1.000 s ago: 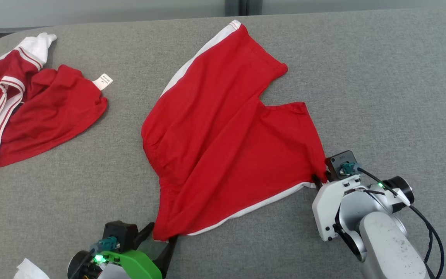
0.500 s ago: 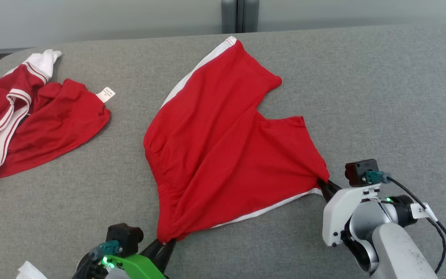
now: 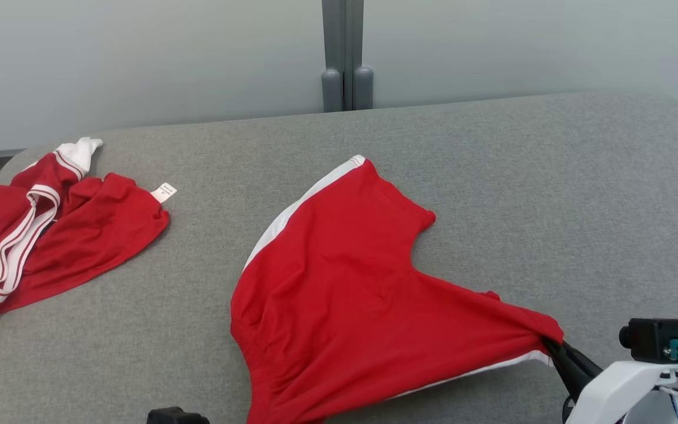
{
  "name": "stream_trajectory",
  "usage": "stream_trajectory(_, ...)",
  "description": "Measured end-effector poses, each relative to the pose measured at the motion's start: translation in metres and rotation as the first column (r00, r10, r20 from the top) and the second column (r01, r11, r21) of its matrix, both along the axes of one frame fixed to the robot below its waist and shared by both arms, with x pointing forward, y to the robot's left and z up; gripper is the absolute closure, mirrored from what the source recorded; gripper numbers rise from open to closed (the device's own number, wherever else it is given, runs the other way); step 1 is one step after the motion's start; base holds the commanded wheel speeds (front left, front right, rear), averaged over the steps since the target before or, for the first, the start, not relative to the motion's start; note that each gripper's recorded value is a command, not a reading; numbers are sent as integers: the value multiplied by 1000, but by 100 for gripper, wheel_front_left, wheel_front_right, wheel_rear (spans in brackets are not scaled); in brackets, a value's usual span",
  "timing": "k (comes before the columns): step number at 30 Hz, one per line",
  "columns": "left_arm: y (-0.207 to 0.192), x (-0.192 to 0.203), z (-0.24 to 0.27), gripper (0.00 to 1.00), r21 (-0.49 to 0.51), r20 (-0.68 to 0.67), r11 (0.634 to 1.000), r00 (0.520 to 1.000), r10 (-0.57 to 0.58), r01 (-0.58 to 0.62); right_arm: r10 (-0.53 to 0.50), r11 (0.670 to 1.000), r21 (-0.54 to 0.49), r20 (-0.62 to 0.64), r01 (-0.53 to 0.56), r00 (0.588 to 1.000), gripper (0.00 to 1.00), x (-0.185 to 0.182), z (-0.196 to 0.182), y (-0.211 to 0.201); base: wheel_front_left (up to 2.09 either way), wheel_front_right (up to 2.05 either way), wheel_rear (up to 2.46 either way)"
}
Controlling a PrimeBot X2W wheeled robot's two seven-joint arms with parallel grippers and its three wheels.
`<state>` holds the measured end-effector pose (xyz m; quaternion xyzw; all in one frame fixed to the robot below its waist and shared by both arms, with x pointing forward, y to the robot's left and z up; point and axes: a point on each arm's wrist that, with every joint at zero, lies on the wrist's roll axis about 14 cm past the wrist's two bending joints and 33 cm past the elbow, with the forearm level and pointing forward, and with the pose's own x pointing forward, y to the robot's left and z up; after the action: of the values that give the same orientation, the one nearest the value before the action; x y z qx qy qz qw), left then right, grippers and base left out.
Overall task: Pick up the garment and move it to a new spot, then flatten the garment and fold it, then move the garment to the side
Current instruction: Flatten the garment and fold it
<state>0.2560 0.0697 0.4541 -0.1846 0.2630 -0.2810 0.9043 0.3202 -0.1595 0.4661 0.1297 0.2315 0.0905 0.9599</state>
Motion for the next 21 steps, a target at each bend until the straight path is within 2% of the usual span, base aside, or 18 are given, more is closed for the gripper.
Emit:
stream_trajectory(5,-6,-5,11,100,-96,-31,995,999,8,-11,-31,999,14,16,31,999,100,-8,13,-8,0,0,0)
stream_trajectory(8,-14,3,23,100,-200,-56,980,998,10,-21,-11,1000,18,55,10,998,100,12,26,0,0,0,0)
stream_trajectory(15,-21,54,49,100,-345,-47,938,999,6,-22,106,994,-32,58,-105,993,100,86,39,32,0,0,0)
stream_trajectory(18,-14,81,51,100,-395,-64,916,997,46,-68,156,986,-66,29,-153,987,100,124,39,44,0,0,0)
stream_trajectory(21,0,108,44,100,-394,-80,910,992,101,-125,198,976,-93,1,-197,980,100,165,38,59,0,0,0)
